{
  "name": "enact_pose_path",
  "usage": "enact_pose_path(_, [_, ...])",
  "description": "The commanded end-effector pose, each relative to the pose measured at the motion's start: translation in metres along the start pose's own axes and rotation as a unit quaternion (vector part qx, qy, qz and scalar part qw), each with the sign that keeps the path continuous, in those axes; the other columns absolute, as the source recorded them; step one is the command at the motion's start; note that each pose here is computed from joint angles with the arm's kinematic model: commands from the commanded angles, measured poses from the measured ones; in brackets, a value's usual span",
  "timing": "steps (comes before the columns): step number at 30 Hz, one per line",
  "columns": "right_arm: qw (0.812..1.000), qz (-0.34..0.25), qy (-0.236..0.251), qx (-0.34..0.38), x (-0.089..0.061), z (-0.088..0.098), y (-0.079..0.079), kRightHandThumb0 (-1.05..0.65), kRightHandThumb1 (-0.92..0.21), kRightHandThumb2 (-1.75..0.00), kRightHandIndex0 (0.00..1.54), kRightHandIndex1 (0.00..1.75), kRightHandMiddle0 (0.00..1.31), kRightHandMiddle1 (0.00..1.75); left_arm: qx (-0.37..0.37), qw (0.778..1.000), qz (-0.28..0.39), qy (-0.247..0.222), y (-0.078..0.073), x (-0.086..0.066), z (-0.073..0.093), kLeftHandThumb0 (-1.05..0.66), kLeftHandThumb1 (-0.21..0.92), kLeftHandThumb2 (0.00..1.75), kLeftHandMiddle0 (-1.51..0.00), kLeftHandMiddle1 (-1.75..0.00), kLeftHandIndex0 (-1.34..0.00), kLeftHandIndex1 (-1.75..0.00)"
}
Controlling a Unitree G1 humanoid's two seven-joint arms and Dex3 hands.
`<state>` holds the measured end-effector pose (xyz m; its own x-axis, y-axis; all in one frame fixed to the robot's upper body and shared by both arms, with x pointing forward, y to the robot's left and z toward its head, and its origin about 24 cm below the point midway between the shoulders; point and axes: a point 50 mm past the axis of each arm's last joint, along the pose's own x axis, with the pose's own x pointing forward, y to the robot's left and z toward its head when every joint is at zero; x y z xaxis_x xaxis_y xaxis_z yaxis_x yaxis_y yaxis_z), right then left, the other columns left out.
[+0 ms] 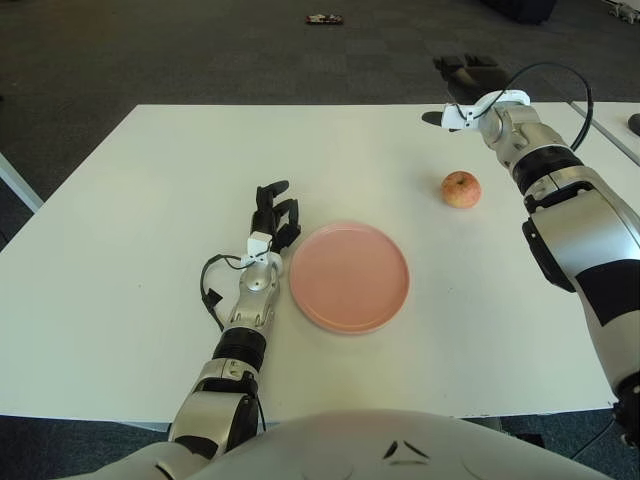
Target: Put the apple into the plate.
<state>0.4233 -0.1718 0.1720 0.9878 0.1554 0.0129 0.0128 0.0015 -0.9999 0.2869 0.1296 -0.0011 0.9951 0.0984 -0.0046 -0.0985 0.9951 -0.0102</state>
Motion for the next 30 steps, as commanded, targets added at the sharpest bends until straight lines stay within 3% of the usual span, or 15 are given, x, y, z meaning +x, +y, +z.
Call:
enact_pose_path(1, [1.0, 0.026, -0.001, -0.008, -0.002, 0.003, 0.013, -1.0, -0.92, -0.76, 0.0, 0.0, 0.0, 0.16, 0.014, 0.998, 0.01, 0.054, 0.009, -0.012, -0.022, -0.76, 0.92, 0.61, -0.27, -0.77, -0.02, -1.22])
enact_pose_path(8, [0.997, 0.068, 0.022, -0.024, -0.009, -0.003, 0.04, -1.02, -0.92, -0.69, 0.0, 0.0, 0.0, 0.11, 0.016, 0.998, 0.012, 0.053, 0.012, -0.013, -0.022, -0.76, 0.92, 0.62, -0.28, -0.76, -0.02, -1.22])
enact_pose_path(23, [0.994, 0.09, 0.048, -0.037, -0.013, -0.016, 0.043, -1.05, -0.92, -0.63, 0.0, 0.0, 0.0, 0.01, 0.012, 0.998, 0.016, 0.056, 0.013, -0.013, -0.022, -0.77, 0.92, 0.62, -0.28, -0.76, -0.03, -1.23])
enact_pose_path(30, [0.992, 0.105, 0.066, 0.024, -0.017, -0.024, 0.049, -1.05, -0.92, -0.61, 0.0, 0.0, 0.0, 0.0, 0.01, 0.998, 0.021, 0.056, 0.014, -0.014, -0.023, -0.76, 0.92, 0.61, -0.3, -0.77, -0.04, -1.23])
